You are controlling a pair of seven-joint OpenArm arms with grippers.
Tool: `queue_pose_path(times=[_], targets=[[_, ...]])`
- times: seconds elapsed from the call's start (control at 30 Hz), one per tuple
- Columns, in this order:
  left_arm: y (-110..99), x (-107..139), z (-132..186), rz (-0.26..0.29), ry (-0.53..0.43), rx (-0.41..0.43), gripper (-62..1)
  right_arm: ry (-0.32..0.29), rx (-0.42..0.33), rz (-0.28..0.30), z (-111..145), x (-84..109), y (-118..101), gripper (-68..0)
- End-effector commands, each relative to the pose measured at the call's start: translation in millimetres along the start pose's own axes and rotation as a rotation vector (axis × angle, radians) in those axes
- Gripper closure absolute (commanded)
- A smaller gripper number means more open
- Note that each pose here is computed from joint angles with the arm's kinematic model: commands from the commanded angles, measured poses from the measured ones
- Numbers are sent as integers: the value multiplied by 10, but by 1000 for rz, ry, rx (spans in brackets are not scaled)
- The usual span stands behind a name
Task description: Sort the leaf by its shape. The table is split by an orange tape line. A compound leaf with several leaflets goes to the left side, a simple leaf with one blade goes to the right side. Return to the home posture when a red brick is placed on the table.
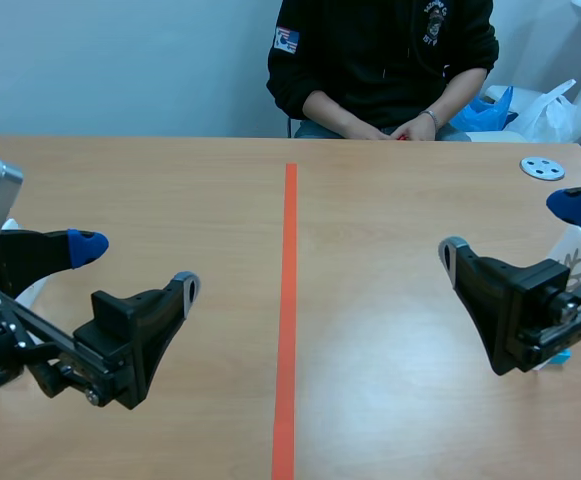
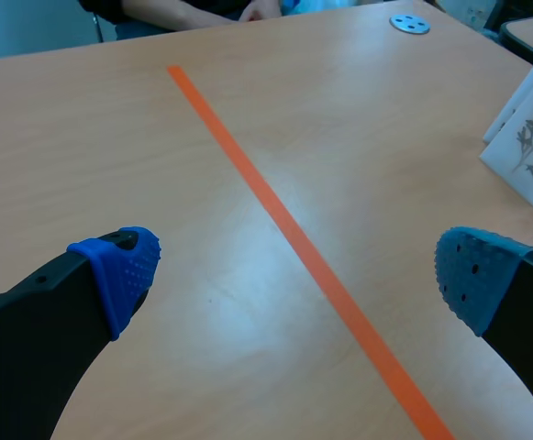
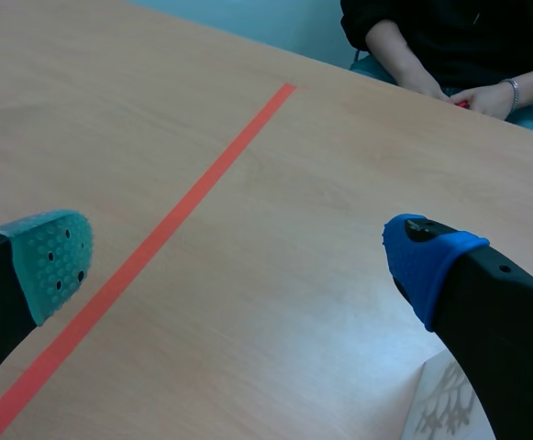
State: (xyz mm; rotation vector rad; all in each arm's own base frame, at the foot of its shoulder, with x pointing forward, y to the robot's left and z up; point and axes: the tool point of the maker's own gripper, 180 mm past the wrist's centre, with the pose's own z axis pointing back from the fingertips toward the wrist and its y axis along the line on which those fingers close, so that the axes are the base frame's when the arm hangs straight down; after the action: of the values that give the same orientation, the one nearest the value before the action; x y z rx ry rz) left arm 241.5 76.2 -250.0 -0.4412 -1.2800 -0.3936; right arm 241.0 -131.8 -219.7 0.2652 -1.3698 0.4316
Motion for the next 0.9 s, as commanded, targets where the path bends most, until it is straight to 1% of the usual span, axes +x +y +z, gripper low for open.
queue_pose_path(times=[0.0, 0.07, 0.13, 0.87], targets=[[-53, 55, -14, 10, -25, -17, -623, -33, -9, 3, -5, 87, -41, -671], [-92, 66, -37, 12, -30, -29, -623, -35, -13, -4, -5, 86, -40, -671], [-103, 66, -50, 4, -28, -31, -623, -36, -16, -10, -5, 81, -38, -671], [-98, 94, -49, -6, -41, -33, -623, -37, -16, -10, -5, 82, -38, -671]])
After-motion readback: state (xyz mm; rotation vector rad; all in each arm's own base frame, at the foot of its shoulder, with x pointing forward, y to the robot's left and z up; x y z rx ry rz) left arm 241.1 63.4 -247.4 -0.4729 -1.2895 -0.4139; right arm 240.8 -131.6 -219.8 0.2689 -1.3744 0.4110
